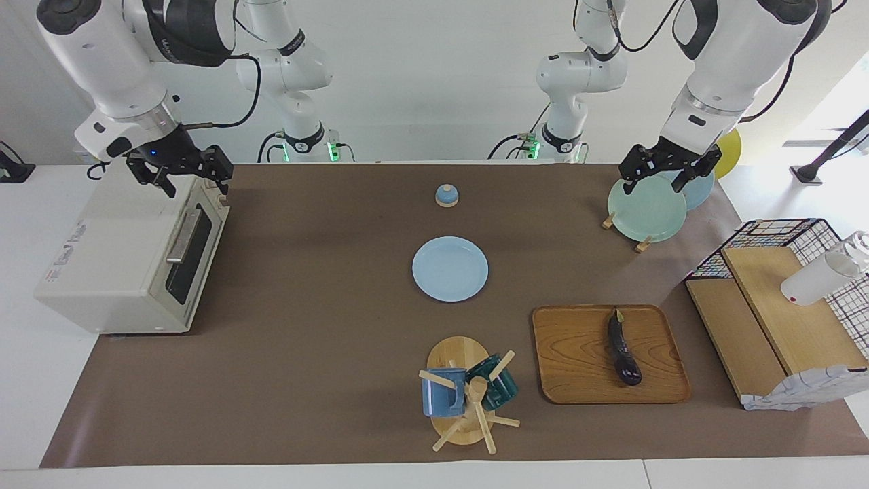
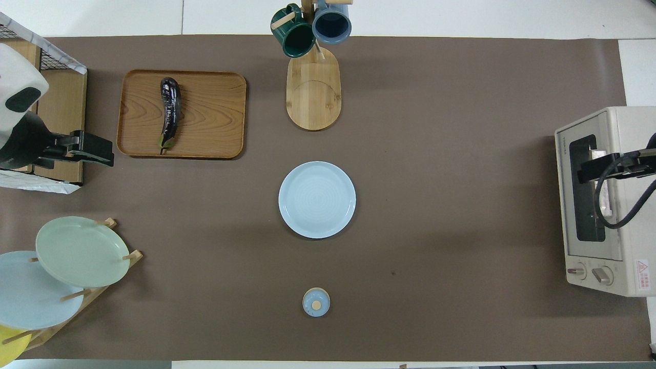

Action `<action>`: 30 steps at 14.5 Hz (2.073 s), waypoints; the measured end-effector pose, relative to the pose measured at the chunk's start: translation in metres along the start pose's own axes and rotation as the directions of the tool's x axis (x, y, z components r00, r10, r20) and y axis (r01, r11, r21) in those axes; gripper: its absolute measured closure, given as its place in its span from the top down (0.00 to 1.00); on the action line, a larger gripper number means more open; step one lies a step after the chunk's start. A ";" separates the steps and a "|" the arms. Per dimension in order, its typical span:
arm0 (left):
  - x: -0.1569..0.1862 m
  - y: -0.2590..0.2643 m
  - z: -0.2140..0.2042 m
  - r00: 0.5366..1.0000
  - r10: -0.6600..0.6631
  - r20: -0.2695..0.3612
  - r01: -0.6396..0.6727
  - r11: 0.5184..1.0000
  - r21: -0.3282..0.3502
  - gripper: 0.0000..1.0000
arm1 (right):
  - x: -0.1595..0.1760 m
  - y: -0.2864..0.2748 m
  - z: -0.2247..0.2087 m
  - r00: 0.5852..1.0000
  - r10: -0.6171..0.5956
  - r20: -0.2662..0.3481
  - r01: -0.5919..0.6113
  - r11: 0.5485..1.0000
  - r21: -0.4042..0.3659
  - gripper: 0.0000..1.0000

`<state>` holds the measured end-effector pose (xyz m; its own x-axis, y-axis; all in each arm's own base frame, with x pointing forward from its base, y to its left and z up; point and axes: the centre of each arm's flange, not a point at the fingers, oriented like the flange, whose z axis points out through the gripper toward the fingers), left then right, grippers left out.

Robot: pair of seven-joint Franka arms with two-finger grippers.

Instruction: Put eggplant into oven

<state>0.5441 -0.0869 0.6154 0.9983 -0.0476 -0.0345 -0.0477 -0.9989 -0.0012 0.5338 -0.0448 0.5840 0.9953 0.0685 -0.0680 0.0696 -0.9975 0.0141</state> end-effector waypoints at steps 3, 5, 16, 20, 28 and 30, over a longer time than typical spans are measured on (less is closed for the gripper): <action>0.000 0.000 0.000 1.000 0.000 0.000 0.000 1.000 0.000 1.00 | 0.000 0.000 0.000 1.000 0.000 0.000 0.000 1.000 0.000 1.00; 0.000 0.000 0.000 1.000 0.000 0.000 0.000 1.000 0.000 1.00 | 0.000 0.000 0.000 1.000 0.000 0.000 0.000 1.000 0.000 1.00; 0.029 -0.004 0.024 0.998 -0.012 -0.057 0.011 1.000 -0.024 1.00 | -0.003 0.000 0.028 0.999 -0.045 -0.015 0.045 0.999 0.002 0.53; 0.095 -0.004 0.129 0.999 -0.019 -0.035 0.018 0.999 -0.047 1.00 | -0.019 0.018 0.060 0.999 -0.040 -0.024 0.038 0.998 -0.058 0.11; 0.188 -0.012 0.290 0.987 -0.038 -0.156 0.027 0.997 -0.073 1.00 | -0.031 0.053 0.101 0.999 -0.003 -0.041 -0.001 0.995 -0.101 0.01; 0.189 -0.010 0.289 0.986 -0.033 -0.163 0.021 0.997 -0.074 1.00 | -0.031 0.053 0.106 0.999 -0.009 -0.040 0.004 0.994 -0.109 0.01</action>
<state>0.7229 -0.0851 0.3200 0.9915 -0.0146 0.1290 -0.0240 -0.9971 0.0716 0.4995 -0.1018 0.4815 0.9966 0.0777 -0.0283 0.0806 -0.9892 0.1226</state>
